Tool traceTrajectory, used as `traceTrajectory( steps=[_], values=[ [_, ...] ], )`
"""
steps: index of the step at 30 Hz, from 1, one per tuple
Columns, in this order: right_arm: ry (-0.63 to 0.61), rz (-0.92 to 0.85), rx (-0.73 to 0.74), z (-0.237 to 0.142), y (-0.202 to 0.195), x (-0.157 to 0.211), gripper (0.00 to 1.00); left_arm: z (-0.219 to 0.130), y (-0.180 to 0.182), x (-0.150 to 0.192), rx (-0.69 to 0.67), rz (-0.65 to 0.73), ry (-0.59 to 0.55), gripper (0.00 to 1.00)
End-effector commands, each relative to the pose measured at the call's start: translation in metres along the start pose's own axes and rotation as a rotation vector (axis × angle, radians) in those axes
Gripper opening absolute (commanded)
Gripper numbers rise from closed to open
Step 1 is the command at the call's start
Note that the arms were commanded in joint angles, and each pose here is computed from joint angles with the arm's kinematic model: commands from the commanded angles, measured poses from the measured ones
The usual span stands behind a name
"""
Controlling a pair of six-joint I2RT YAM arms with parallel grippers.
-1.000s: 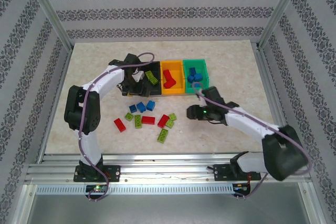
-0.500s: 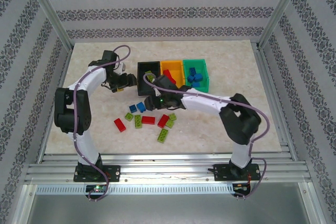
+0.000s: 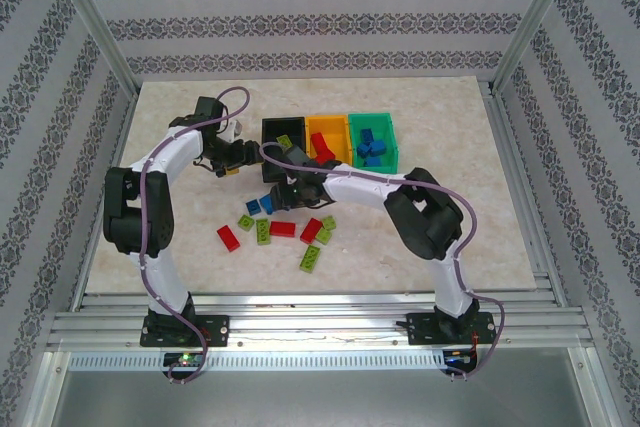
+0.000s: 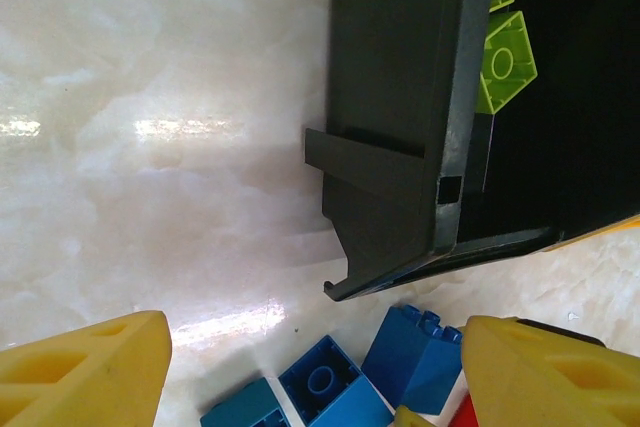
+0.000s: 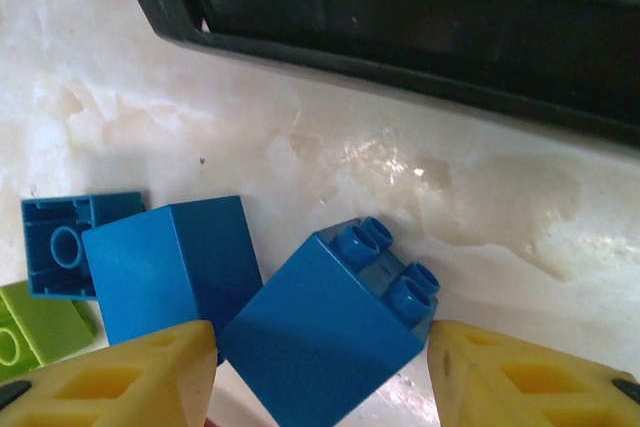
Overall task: Sort the legos into containers by color
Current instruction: Pick up the lego from the center of the table, then place the lego in the container.
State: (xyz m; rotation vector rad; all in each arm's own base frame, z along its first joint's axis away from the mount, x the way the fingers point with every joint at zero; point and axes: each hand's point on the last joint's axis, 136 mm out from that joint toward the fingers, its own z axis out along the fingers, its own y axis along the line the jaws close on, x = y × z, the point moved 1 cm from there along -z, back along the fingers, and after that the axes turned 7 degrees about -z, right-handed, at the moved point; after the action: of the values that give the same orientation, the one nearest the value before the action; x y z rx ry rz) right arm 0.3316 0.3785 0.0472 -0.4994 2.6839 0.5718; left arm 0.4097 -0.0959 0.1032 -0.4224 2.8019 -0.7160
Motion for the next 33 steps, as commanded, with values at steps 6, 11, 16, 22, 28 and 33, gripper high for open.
traceTrajectory(
  steps=[6, 11, 16, 22, 28, 33],
  values=[
    [0.079, -0.003, 0.039, 0.026, -0.011, 0.016, 0.52, -0.011, -0.006, -0.001, -0.005, 0.039, -0.027, 0.77],
    [0.064, -0.005, 0.056, 0.015, -0.019, 0.016, 0.39, -0.013, -0.006, -0.002, -0.005, 0.048, -0.035, 0.77],
    [0.008, 0.000, 0.072, -0.017, -0.038, 0.010, 0.30, -0.018, -0.006, -0.002, -0.023, 0.060, -0.048, 0.77],
    [-0.127, 0.033, 0.120, -0.079, -0.076, -0.008, 0.29, -0.029, -0.005, -0.004, -0.048, 0.080, -0.096, 0.77],
    [-0.250, 0.113, 0.178, -0.129, -0.132, -0.039, 0.29, -0.038, -0.007, -0.005, -0.057, 0.098, -0.131, 0.77],
    [-0.291, 0.130, 0.271, -0.141, -0.181, -0.074, 0.31, -0.046, -0.008, -0.006, -0.066, 0.113, -0.163, 0.77]
  ],
)
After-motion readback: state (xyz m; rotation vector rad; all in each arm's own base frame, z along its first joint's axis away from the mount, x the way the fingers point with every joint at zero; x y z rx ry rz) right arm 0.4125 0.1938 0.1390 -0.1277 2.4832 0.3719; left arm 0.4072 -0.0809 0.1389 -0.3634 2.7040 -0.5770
